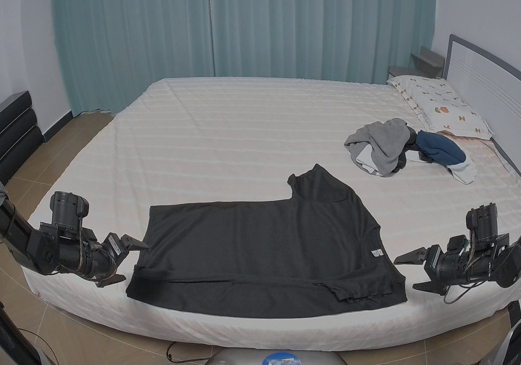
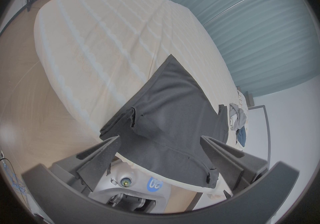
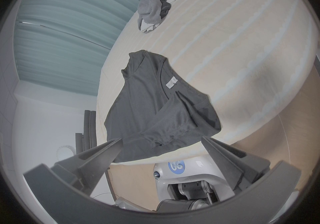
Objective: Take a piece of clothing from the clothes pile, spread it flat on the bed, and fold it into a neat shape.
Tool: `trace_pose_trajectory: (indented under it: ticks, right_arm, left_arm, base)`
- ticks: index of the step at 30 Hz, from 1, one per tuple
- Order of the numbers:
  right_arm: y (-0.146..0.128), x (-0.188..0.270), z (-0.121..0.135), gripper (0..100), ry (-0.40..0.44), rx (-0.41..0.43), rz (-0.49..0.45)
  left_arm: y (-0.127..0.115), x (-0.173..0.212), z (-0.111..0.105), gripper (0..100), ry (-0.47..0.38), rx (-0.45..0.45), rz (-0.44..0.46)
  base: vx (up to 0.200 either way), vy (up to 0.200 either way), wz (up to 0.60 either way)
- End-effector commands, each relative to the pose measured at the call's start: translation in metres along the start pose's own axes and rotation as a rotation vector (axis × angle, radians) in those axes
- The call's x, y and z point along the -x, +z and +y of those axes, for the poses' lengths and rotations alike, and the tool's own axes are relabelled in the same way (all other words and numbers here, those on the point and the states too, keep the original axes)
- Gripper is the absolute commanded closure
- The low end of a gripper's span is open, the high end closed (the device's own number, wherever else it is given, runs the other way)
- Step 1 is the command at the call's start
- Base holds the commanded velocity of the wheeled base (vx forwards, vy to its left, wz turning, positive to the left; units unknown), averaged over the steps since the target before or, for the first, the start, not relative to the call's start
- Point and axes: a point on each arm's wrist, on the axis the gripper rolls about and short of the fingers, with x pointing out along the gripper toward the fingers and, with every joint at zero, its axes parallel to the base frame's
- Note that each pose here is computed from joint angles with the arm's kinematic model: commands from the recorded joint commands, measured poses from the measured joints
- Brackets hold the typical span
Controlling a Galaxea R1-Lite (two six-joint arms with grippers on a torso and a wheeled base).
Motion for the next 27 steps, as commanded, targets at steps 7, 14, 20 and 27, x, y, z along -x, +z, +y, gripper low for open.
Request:
trace_pose_trajectory:
  ticks: [7, 14, 20, 27]
  right_arm:
    - [-0.003, -0.001, 0.0, 0, -0.002, 0.003, 0.011]
    - [-0.003, -0.001, 0.0, 0, -0.003, 0.003, 0.01]
    - [-0.002, 0.0, -0.001, 0, -0.003, -0.001, 0.006]
    - [-0.002, 0.0, -0.001, 0, -0.005, -0.007, 0.005]
  left_arm:
    - [-0.003, -0.005, 0.0, 0, 0.002, -0.005, 0.023]
    - [-0.006, -0.033, -0.013, 0, 0.011, 0.008, 0.089]
    - [-0.017, -0.055, -0.024, 0, 0.032, -0.008, 0.129]
    - [-0.019, -0.071, -0.023, 0, 0.087, -0.022, 0.117]
  base:
    - [0.0, 0.086, 0.0]
    - [0.0, 0.0, 0.0]
    - [0.0, 0.0, 0.0]
    - [0.0, 0.0, 0.0]
